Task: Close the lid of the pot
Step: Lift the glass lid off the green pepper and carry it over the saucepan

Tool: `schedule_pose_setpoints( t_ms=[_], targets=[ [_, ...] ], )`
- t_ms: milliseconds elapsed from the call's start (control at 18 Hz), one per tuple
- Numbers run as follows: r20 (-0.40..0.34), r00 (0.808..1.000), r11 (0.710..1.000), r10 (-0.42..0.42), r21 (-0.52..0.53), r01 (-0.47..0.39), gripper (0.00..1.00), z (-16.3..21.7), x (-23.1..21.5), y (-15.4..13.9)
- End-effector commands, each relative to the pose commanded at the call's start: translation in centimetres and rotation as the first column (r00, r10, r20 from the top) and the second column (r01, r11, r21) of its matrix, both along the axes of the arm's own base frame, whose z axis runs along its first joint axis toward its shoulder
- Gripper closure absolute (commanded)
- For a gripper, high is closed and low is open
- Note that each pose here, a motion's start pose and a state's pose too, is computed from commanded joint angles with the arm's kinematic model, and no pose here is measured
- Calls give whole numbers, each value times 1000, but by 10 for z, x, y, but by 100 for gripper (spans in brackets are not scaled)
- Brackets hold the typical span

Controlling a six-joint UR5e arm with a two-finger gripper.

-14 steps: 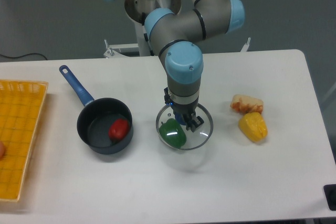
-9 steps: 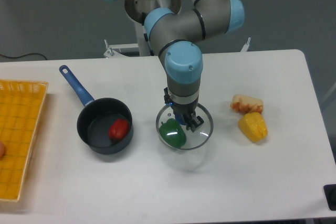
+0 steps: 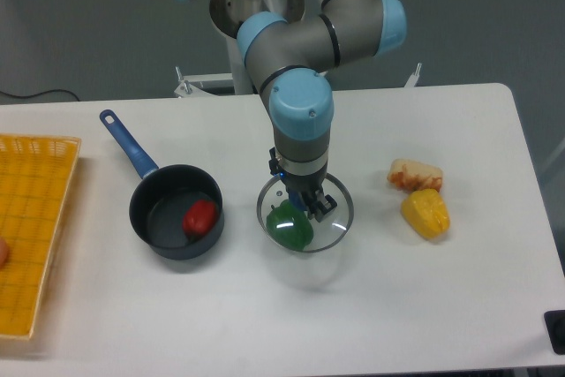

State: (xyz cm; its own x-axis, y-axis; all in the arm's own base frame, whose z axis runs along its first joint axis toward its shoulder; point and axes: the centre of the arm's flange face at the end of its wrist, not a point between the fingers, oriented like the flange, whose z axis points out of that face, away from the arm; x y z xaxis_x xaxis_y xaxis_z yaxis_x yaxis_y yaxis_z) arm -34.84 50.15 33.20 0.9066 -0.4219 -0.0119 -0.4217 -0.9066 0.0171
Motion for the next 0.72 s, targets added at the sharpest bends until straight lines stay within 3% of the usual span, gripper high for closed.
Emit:
schedule_pose_setpoints(
  t_ms=[722],
  targets=[
    [-55, 998, 999, 43, -11, -44, 52, 3, 119, 64]
  ],
)
